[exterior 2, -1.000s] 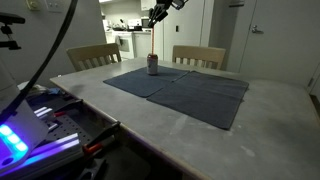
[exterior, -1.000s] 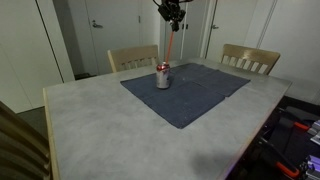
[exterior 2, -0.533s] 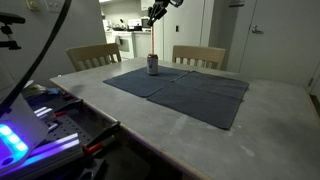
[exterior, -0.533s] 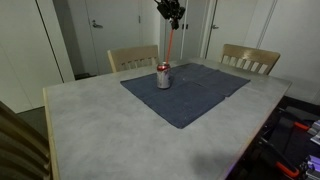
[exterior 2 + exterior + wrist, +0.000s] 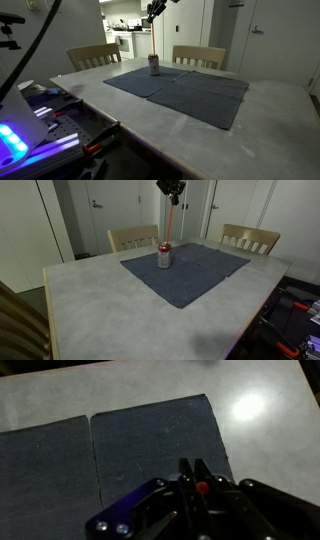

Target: Remove the straw from the can and put it on the table

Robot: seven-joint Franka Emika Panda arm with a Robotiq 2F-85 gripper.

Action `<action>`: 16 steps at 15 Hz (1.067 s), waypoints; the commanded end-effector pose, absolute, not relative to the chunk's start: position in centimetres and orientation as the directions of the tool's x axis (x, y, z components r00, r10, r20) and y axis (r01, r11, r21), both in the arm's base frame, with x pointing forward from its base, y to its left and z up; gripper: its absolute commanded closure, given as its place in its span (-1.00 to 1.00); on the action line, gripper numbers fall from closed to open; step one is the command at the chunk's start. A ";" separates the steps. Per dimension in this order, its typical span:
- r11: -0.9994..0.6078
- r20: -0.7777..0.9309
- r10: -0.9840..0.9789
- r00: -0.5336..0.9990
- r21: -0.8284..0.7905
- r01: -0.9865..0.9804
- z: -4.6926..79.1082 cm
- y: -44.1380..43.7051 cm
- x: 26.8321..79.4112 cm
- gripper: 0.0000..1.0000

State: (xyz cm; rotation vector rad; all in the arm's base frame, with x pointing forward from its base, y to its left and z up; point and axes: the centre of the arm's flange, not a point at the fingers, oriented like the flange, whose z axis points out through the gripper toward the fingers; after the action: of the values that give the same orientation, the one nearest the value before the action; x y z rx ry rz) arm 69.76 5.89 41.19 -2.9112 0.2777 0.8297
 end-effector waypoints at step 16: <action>-0.969 -0.491 -0.227 0.841 0.031 -0.244 45.0 5.2 67.2 0.95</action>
State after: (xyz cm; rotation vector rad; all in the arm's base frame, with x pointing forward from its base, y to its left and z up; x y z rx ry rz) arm 69.24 5.69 44.55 -2.9642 0.3500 0.7645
